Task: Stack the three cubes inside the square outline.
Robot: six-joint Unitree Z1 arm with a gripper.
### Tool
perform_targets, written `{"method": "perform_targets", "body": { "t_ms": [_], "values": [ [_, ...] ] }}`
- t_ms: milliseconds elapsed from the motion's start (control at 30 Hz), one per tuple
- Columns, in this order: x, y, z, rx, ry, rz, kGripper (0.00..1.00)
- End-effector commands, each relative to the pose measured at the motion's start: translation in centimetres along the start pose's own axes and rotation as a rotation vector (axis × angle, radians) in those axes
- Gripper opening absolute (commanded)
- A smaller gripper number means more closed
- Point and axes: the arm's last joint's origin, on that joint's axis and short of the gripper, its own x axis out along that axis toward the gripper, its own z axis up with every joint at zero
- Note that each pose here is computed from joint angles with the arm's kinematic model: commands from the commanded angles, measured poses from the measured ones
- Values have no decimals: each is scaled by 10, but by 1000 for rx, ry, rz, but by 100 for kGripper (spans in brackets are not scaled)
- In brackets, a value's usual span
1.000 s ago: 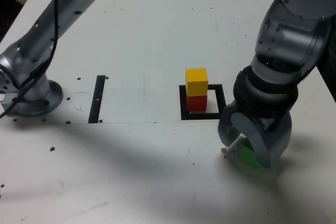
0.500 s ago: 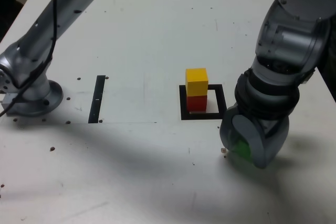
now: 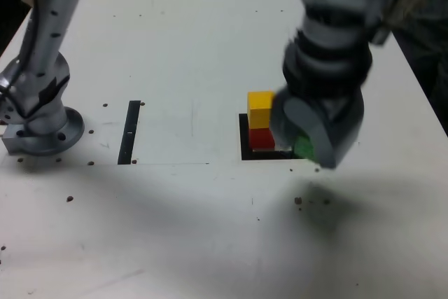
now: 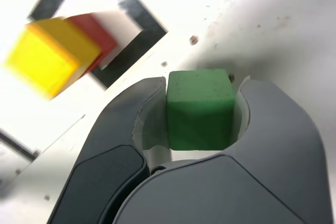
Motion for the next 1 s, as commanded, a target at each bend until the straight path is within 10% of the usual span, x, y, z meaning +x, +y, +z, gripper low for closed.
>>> {"method": "perform_targets", "body": {
  "t_ms": [0, 367, 967],
  "values": [
    [-31, 2, -16, -30, -38, 3, 9],
    [-72, 26, -63, -244, -31, 18, 9],
    [-40, 59, -110, -492, 88, -44, 9]
  ]
}}
